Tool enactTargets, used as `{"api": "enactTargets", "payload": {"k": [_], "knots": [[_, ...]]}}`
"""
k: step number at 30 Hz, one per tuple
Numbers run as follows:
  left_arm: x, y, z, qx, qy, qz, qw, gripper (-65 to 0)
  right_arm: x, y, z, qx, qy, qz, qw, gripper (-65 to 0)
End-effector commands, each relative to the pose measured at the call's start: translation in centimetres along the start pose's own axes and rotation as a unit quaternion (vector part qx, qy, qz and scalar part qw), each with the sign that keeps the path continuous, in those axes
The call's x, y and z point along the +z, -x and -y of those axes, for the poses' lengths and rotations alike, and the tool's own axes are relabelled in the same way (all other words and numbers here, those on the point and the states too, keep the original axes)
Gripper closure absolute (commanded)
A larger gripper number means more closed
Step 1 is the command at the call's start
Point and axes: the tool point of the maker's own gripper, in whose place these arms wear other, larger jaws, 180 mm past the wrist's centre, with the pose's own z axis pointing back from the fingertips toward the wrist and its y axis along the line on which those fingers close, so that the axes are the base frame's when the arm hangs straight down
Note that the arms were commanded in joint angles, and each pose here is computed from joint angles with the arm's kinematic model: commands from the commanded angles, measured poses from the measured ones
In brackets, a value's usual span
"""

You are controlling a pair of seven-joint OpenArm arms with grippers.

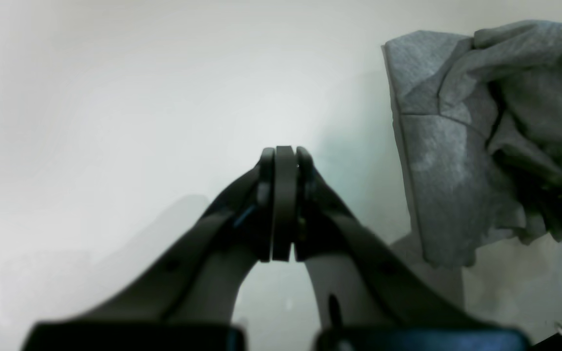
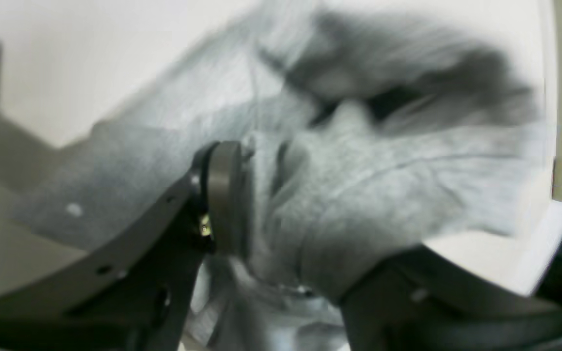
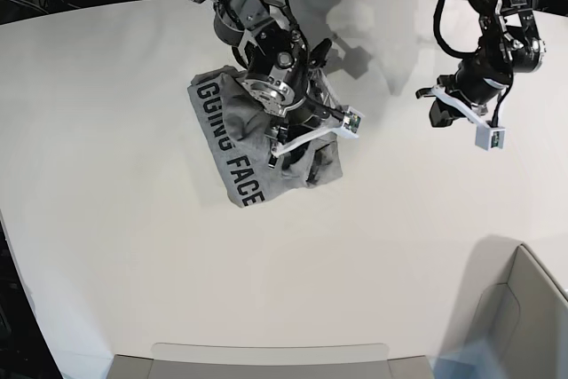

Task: Fold the T-shirt properly
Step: 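Grasp the folded shirt's edge with the right gripper and flip it over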

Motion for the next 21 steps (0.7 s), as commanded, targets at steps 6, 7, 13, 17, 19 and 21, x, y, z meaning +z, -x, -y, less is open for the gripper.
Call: {"api": "enactTargets", "payload": {"k": [6,7,13,17,19,21], "knots": [[-0.1,-0.5,-0.3,0.002,0.001,0.008,1.0,0.0,2.4,-4.3,0.6,-0.035,-0.018,0.097,0.9945,-18.5],[-0.1,-0.5,-0.3,0.002,0.002,0.008,1.0,0.0,2.4,-4.4,0.4,-0.036,-0.023,0.1,0.994,-18.5],[0.0,-0.5,-0.3,0.003,0.001,0.009,1.0,0.0,2.8,-5.2,0.0,-0.047,-0.039,0.122,0.9906,-18.4],[-0.1,-0.5,-0.2,0.003,0.002,0.009,1.0,0.0,4.7,-4.4,4.9,-0.088,0.023,0.139,0.9862,-18.3],[-0.2,-0.5,0.0,0.002,0.006,0.008,1.0,0.0,5.0,-2.5,8.1,-0.119,0.06,0.126,0.983,-17.9],[-0.2,-0.7,0.1,0.001,0.006,0.01,1.0,0.0,4.7,0.7,10.9,-0.147,0.092,0.094,0.9804,-13.4]]}}
